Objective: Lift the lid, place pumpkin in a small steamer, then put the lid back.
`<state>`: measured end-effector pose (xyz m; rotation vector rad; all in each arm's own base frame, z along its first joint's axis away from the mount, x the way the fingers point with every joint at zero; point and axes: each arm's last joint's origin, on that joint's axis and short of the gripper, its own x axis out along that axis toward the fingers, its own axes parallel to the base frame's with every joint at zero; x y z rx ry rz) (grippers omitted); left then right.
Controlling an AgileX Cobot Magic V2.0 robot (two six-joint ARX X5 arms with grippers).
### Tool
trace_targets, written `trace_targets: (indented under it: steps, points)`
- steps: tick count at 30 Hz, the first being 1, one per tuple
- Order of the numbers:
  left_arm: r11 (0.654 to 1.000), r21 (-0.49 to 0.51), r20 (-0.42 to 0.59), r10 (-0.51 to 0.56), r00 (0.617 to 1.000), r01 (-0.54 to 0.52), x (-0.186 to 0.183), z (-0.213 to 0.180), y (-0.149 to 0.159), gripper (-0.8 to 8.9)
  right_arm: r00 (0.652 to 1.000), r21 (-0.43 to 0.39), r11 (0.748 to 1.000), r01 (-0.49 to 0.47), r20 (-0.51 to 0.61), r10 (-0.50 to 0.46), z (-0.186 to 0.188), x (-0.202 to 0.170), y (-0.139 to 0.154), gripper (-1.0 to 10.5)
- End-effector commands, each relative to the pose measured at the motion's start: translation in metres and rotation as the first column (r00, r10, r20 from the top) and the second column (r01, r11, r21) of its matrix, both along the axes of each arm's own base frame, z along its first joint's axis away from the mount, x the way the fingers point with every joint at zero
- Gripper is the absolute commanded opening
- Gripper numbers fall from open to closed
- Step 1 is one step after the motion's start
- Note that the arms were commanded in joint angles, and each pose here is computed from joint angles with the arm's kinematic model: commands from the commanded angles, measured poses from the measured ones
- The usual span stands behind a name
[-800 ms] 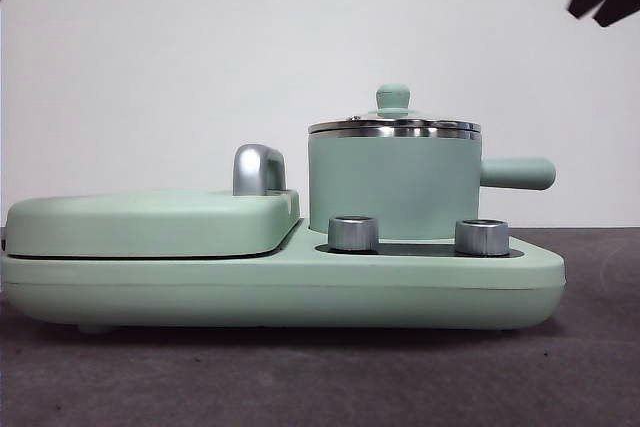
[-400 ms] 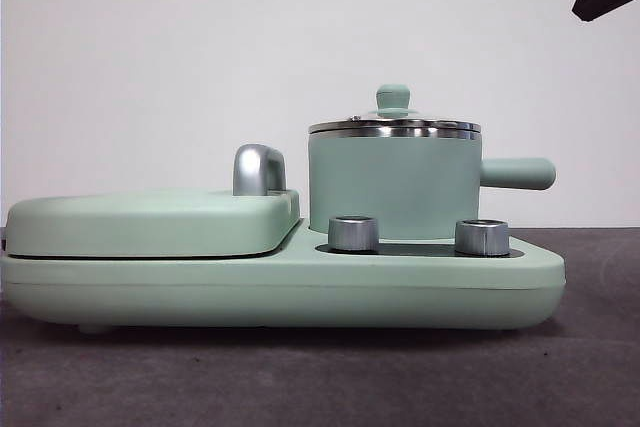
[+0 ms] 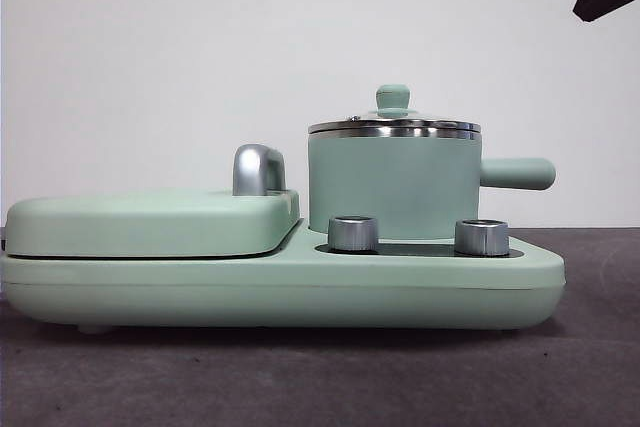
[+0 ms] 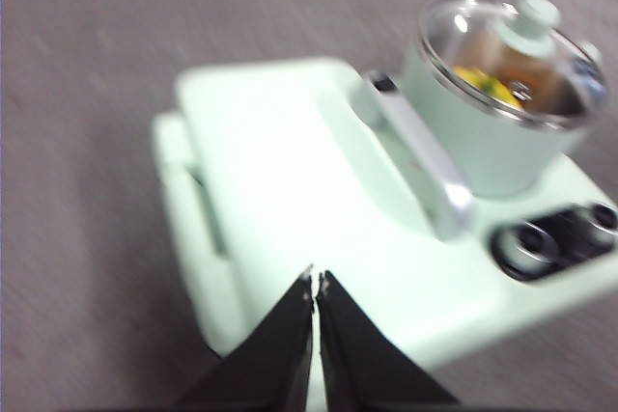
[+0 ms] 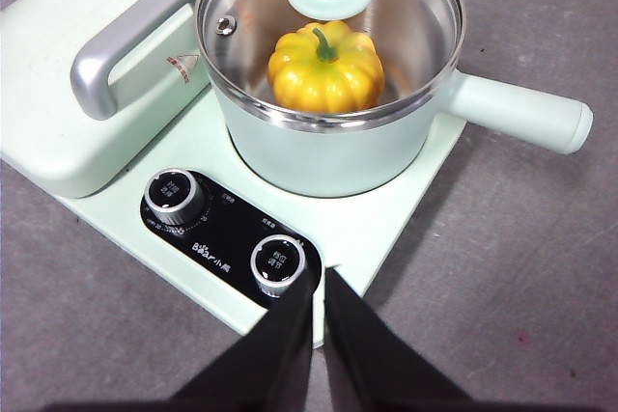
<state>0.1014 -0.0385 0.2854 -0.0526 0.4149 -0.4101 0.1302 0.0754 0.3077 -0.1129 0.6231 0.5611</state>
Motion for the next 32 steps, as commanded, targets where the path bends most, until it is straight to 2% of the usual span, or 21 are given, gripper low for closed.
trace_targets:
  steps: [1,4,8,13,20,23,32]
  points:
    - [0.998,0.060,0.133,0.029,0.991,-0.037,0.004,-0.025,0.005,0.07,1.000,0.005,1.000,-0.004,0.006,0.004,0.001,0.001,0.002,0.1]
    - [0.988,0.053,0.206,0.130,0.970,-0.144,0.005,-0.056,0.014,0.07,1.000,0.005,1.000,-0.004,0.006,0.004,0.001,0.001,0.002,0.1]
    - [0.971,0.053,0.233,0.215,0.948,-0.233,0.002,-0.089,0.024,0.07,1.000,0.005,1.000,-0.004,0.006,0.004,0.001,0.001,0.002,0.1]
    - [0.939,0.076,0.275,0.305,0.912,-0.337,-0.003,-0.106,0.034,0.07,1.000,0.005,1.000,-0.004,0.006,0.004,0.001,0.001,0.002,0.1]
    - [0.916,0.079,0.299,0.355,0.886,-0.394,-0.005,-0.133,0.040,0.07,1.000,0.005,1.000,-0.004,0.006,0.004,0.001,0.001,0.002,0.1]
    - [0.911,0.097,0.271,0.363,0.891,-0.401,-0.006,-0.136,0.041,0.07,1.000,0.005,1.000,-0.004,0.006,0.004,0.001,0.001,0.002,0.1]
    - [0.911,0.086,0.267,0.368,0.891,-0.403,-0.006,-0.136,0.041,0.07,1.000,0.006,1.000,-0.004,0.005,0.004,0.001,0.001,0.002,0.1]
